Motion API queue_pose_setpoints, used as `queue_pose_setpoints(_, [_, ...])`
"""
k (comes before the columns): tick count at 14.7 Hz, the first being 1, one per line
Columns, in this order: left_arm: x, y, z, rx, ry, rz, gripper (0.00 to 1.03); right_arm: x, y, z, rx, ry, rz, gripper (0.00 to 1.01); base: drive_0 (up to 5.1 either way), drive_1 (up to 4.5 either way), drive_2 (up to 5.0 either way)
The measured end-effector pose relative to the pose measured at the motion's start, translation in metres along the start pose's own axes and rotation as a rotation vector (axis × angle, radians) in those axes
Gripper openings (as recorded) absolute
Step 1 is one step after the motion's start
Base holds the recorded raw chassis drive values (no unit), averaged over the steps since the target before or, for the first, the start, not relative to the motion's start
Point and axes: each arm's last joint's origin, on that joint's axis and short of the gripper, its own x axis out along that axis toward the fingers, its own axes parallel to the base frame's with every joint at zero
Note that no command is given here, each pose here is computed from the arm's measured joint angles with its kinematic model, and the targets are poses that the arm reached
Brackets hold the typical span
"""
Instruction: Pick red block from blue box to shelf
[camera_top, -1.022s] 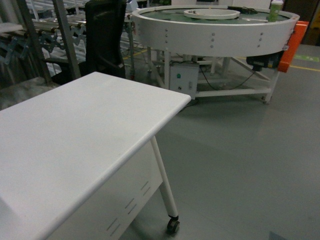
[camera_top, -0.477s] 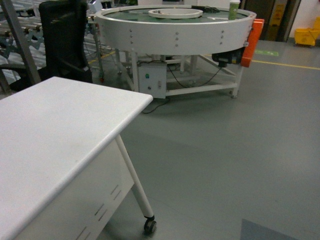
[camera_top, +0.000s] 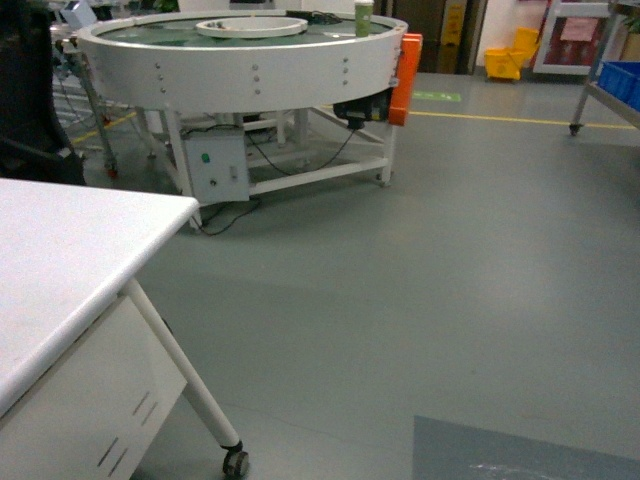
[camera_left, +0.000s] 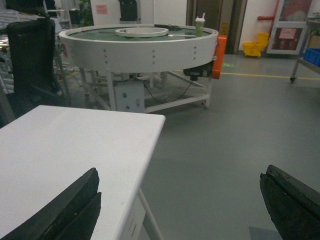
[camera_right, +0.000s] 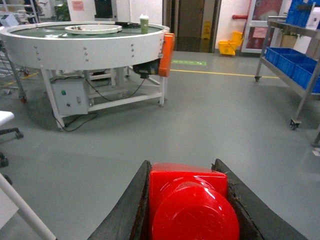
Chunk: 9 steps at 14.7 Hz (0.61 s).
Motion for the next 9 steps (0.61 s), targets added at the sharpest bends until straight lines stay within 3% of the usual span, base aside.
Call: queue_pose_setpoints(9, [0.0, -0.0002, 0.0, 0.0, 0.0, -0.004, 0.98, 0.0, -0.0001, 0.0, 0.0, 0.0, -0.001, 0.28, -1.4, -1.41, -1.4])
